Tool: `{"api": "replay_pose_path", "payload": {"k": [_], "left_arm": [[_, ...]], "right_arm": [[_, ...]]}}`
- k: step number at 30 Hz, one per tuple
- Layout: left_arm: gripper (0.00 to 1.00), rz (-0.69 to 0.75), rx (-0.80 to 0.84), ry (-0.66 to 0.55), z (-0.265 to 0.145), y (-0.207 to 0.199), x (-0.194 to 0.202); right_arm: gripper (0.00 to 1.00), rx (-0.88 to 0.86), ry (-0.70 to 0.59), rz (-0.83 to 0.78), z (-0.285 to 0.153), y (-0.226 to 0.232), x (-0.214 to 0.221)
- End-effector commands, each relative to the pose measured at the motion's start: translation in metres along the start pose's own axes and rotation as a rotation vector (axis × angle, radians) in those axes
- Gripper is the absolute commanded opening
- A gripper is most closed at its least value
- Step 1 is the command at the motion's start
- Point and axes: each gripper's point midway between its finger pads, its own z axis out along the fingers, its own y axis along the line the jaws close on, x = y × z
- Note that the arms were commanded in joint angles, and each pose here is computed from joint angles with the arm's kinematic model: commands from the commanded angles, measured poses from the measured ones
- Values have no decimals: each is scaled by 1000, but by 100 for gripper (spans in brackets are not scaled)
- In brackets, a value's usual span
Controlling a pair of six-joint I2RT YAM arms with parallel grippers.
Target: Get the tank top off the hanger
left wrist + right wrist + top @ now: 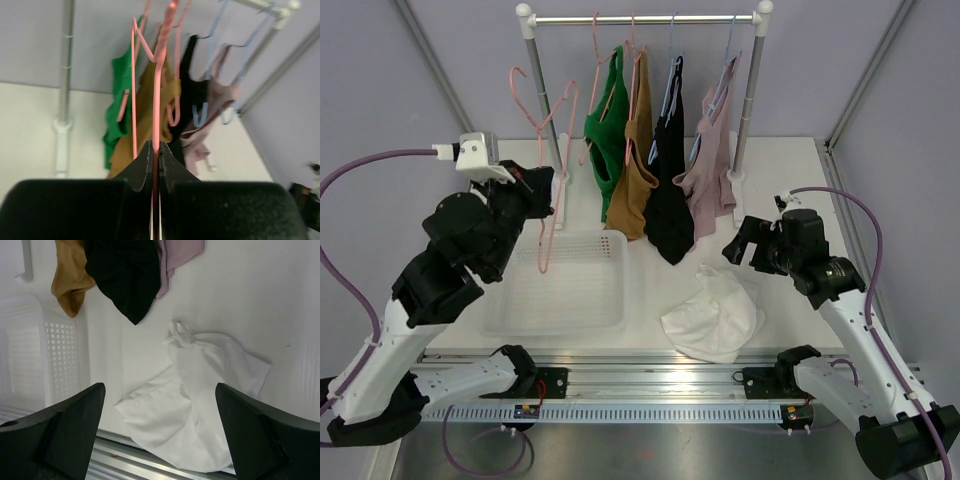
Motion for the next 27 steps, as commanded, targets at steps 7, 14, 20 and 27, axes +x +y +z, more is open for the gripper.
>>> {"api": "replay_pose_path", "payload": {"k": [7, 14, 20, 27], "left_arm": [[0, 52, -97, 294, 61, 53, 45], [0, 77, -74, 333, 124, 65, 30], [0, 106, -24, 256, 169, 57, 8], [0, 173, 25, 170, 224, 46, -18]], "right_arm": [[100, -6, -92, -58, -21, 4, -17], [100, -63, -133, -76, -41, 19, -29], [99, -117, -145, -86, -50, 30, -31], [100, -149, -155, -98, -60, 36, -31]]}}
